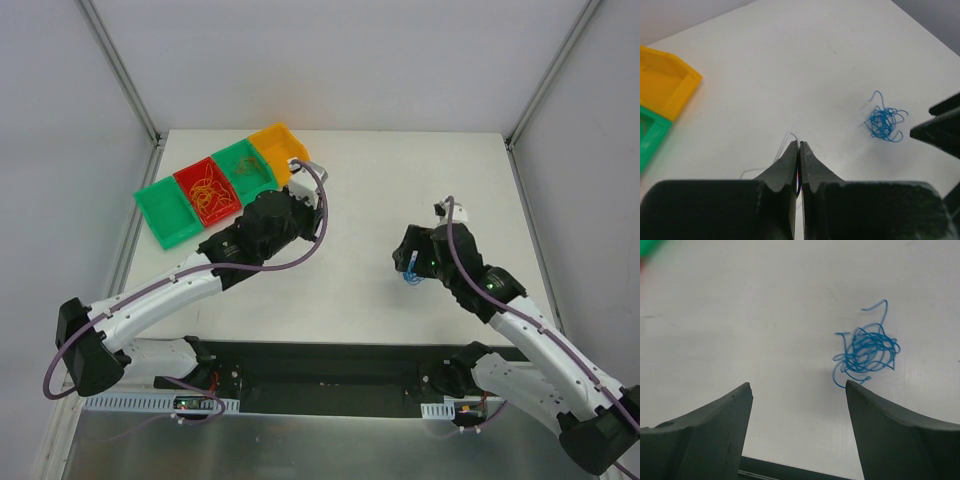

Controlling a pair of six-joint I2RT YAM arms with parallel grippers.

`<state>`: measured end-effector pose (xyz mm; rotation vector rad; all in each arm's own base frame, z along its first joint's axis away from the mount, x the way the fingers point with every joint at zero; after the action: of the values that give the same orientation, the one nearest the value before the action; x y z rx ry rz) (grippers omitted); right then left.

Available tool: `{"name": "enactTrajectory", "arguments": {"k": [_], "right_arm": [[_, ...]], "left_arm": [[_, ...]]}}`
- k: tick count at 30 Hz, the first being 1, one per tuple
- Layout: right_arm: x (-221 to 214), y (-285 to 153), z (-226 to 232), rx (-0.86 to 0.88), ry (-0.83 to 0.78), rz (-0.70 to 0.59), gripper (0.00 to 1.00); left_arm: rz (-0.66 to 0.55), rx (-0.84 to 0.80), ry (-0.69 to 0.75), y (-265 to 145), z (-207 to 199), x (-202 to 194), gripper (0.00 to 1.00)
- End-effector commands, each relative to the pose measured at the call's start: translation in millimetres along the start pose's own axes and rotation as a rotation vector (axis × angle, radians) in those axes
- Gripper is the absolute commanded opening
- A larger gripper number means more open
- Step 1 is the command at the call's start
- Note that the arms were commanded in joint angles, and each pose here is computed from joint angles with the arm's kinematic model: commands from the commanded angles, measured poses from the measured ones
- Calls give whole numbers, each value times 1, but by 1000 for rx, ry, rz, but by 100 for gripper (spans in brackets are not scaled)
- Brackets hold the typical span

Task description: Untangle the cables

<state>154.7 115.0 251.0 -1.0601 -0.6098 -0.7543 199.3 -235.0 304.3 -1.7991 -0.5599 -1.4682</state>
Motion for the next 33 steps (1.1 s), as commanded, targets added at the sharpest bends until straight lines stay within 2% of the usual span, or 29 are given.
{"name": "enactTrajectory", "arguments": {"k": [1,3,6,9,15,20,24,33], "right_arm": [[-18,19,-25,-131,-129,1,78],[-23,26,-30,-155,-148,-1,78],[-29,34,-35,-140,-168,-27,78],[-32,42,-39,-106,-183,-56,78],[-34,50,-45,-57,-159,-57,77],[-42,51,-49,3,-123,-85,77],[-44,50,-53,13,-104,-108,77],[-43,52,-56,22,-78,-97,77]], "left_arm": [[-48,276,38,-8,34,12,0],[-30,357,-16,-12,55,15,0],[-32,434,-176,-21,99,25,0],[-45,609,-317,-36,152,36,0],[-124,782,-634,-63,239,42,0],[-106,912,-732,-64,298,28,0],[-64,933,-871,-58,336,2,0],[60,1069,-926,-47,375,-51,0]]}}
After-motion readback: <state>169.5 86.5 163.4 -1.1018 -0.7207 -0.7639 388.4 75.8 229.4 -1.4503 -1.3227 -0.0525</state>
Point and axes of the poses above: each gripper's point midway between its finger pads, its own y axis out along the fingers, its own z axis along the line the jaws close on, x = y × z, the point moved 10 cm from there along -y, back along the fingers, and after that the axes turned 1 degree about y, right-handed, at the moved point
